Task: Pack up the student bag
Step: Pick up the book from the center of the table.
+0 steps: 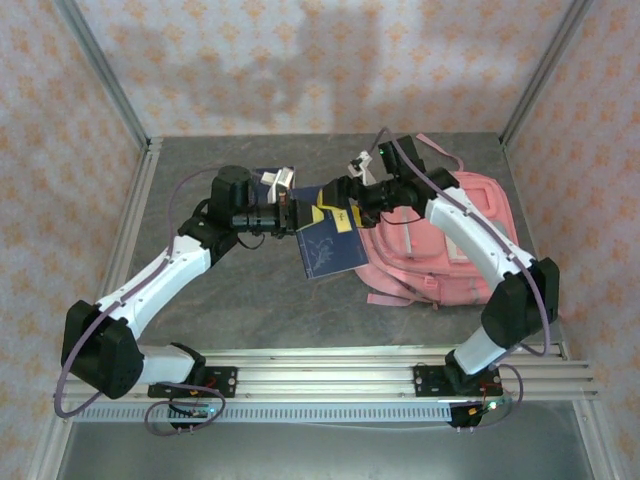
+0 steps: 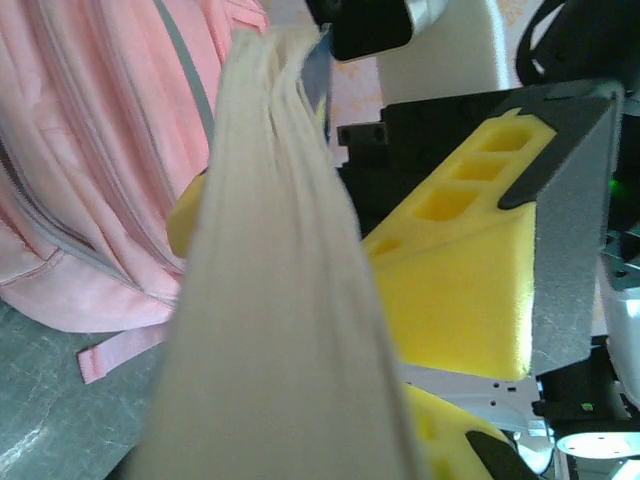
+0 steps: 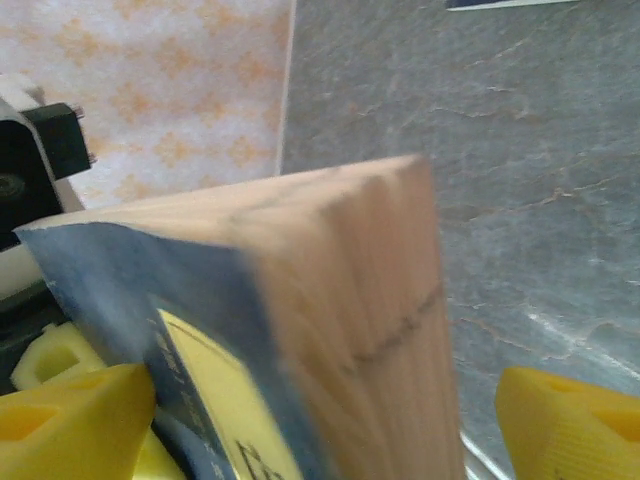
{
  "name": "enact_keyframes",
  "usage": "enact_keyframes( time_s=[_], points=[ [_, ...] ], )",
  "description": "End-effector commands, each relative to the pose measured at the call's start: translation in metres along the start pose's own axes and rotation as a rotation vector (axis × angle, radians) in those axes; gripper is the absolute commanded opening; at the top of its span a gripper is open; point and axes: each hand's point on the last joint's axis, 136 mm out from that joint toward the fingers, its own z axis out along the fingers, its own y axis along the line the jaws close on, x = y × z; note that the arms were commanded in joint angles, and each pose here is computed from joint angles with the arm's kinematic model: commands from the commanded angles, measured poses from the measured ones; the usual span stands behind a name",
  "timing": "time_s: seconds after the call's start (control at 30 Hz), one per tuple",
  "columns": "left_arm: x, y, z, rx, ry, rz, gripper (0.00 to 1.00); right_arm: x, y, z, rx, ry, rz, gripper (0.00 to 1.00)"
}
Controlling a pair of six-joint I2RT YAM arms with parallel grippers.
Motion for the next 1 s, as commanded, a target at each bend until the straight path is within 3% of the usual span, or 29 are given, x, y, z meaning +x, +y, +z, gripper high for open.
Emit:
enact_keyframes(
  time_s=[0.0,0.27,0.5,0.67,0.73,0.77,0.8,0.9,0.97],
  points=[
    [-0.009,-0.045,-0.002,0.11,0.003,0.131,0.0,0.012,0.018,-0.008,-0.111,0.019,0.017,0.85],
    [-0.004,-0.027,0.001,0.06,0.017,0.113,0.0,0.002,0.027,-0.043,-0.183,-0.121,0.022,0.64],
    [-0.004,-0.023,0.003,0.05,0.027,0.106,0.0,0.007,0.031,-0.051,-0.194,-0.144,0.023,0.24],
    [-0.007,-0.019,0.006,0.037,0.027,0.093,0.0,0.009,0.029,-0.052,-0.182,-0.151,0.032,0.03],
    [-0.008,-0.014,0.007,0.015,0.026,0.084,0.0,0.006,0.023,-0.055,-0.139,-0.181,0.036,0.0],
    [-0.009,-0.011,0.008,-0.002,0.024,0.078,0.03,0.003,0.018,-0.057,-0.111,-0.208,0.046,0.0],
    [-0.011,-0.008,0.008,-0.02,0.018,0.068,0.12,0.0,0.014,-0.059,-0.09,-0.24,0.059,0.0],
    [-0.021,0.007,0.006,-0.079,-0.022,-0.005,0.52,-0.017,-0.003,-0.065,-0.018,-0.365,0.136,0.0],
    [-0.034,0.019,0.002,-0.112,-0.082,-0.073,0.67,-0.034,-0.015,-0.075,0.015,-0.5,0.215,0.0]
  ],
)
